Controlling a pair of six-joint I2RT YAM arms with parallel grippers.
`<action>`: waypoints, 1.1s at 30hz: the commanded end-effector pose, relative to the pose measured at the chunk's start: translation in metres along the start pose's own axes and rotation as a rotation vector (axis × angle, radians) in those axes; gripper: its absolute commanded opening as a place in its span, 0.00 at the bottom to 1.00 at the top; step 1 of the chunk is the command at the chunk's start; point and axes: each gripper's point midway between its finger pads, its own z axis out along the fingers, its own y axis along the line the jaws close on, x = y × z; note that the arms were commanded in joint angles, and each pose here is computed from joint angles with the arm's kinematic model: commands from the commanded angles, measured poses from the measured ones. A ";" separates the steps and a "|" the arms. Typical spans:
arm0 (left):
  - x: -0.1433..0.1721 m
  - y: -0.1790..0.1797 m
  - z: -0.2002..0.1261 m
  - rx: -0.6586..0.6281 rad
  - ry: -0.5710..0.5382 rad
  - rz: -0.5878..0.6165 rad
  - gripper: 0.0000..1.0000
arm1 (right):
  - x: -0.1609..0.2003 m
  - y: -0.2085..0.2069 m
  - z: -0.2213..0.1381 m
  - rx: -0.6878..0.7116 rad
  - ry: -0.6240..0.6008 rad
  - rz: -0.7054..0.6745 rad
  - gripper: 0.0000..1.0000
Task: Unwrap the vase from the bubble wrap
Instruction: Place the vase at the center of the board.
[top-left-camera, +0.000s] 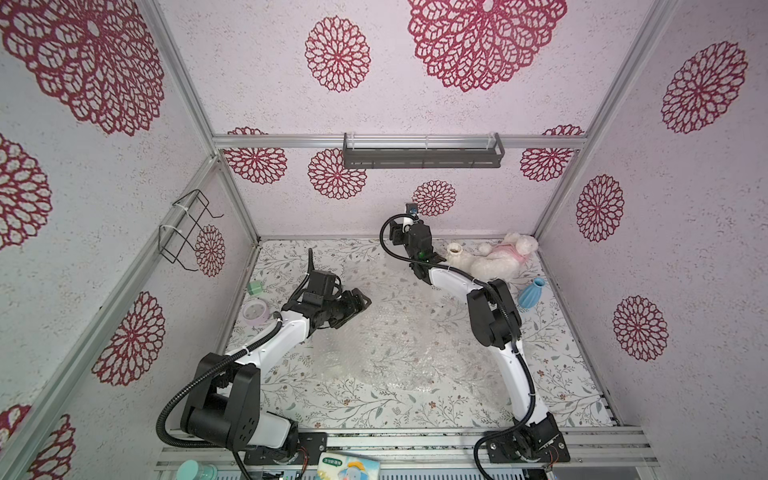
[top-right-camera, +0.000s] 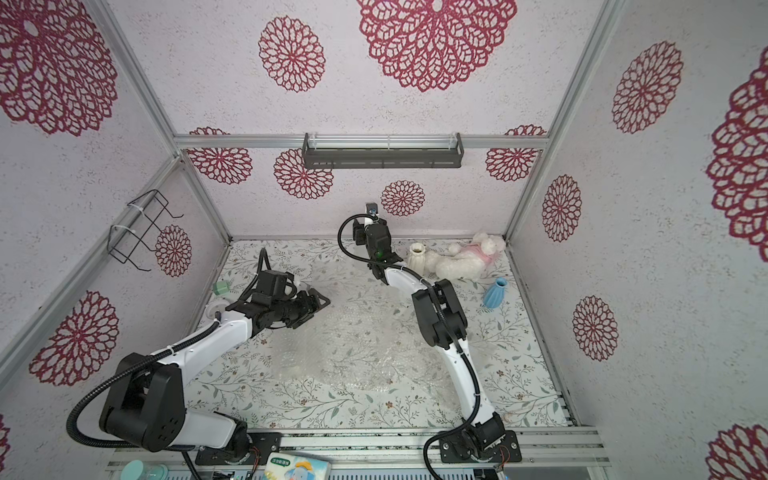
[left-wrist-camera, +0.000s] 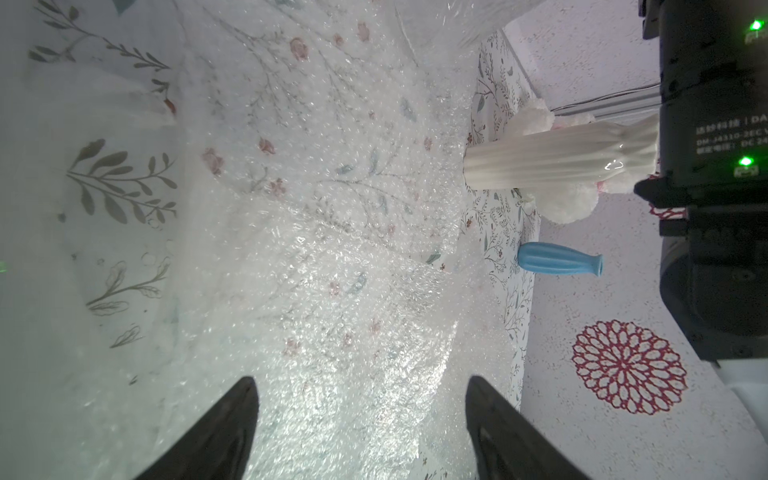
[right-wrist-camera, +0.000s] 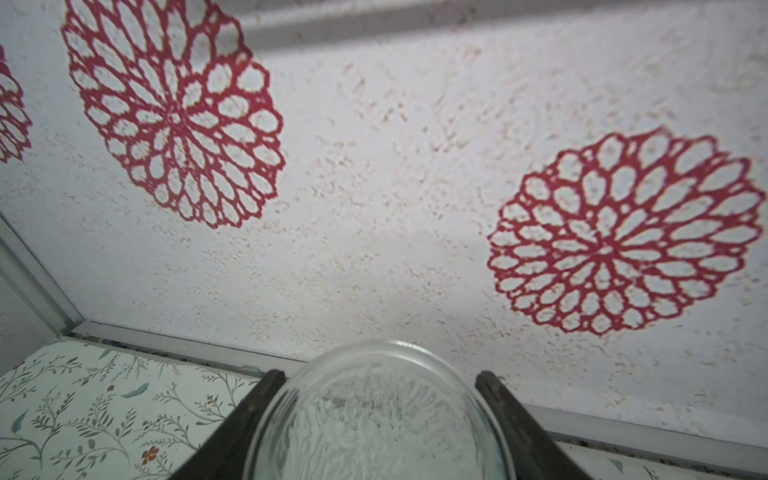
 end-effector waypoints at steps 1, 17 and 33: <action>-0.006 -0.005 0.001 0.026 -0.011 0.011 0.81 | -0.084 0.002 0.003 -0.022 -0.189 0.029 0.57; 0.000 0.002 0.012 0.023 0.018 -0.009 0.81 | -0.072 -0.019 0.030 0.011 -0.225 -0.028 0.58; 0.000 0.006 0.018 0.021 0.024 -0.020 0.81 | -0.041 -0.019 0.038 0.009 -0.206 -0.062 0.61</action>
